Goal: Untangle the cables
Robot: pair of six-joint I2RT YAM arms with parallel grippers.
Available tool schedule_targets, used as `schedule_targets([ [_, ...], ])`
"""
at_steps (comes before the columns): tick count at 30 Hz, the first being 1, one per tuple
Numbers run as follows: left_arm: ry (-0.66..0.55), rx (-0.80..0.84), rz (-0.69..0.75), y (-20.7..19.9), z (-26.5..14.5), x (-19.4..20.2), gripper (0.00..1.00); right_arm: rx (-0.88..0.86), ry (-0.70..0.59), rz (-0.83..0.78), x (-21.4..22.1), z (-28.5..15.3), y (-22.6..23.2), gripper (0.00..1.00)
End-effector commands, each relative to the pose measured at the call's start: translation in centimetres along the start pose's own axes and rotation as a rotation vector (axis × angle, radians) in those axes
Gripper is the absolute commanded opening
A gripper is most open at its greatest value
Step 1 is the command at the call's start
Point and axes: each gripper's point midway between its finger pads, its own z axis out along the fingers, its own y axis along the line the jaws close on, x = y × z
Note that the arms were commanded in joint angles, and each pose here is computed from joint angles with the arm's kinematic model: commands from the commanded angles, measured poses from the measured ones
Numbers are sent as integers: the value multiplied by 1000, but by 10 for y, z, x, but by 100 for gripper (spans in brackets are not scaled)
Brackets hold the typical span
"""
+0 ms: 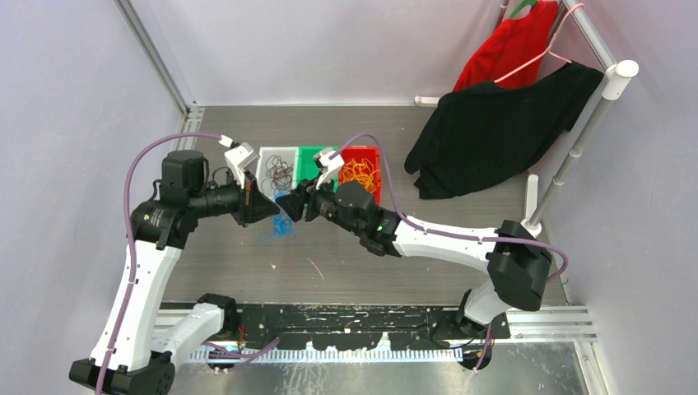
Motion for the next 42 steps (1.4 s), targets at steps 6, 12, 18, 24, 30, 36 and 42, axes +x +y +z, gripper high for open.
schedule_targets([
  [6, -52, 241, 15, -57, -21, -35, 0, 126, -81, 31, 5, 6, -28, 53],
  [12, -67, 303, 20, -76, -34, -45, 0, 186, -46, 42, 33, -5, -51, 53],
  [18, -118, 285, 95, -83, -46, -67, 0, 241, 10, 76, 66, -20, -71, 51],
  [24, -162, 260, 189, -90, -61, -93, 0, 319, 34, 75, 86, -32, -93, 50],
  [30, -199, 183, 288, -87, -72, -111, 0, 368, 65, 103, 103, -38, -105, 42],
  [36, -257, 18, 441, -71, -86, -132, 0, 397, 77, 119, 112, -44, -113, 32],
  [42, -394, -198, 620, -57, -114, -172, 0, 444, 112, 145, 126, -50, -121, 13],
])
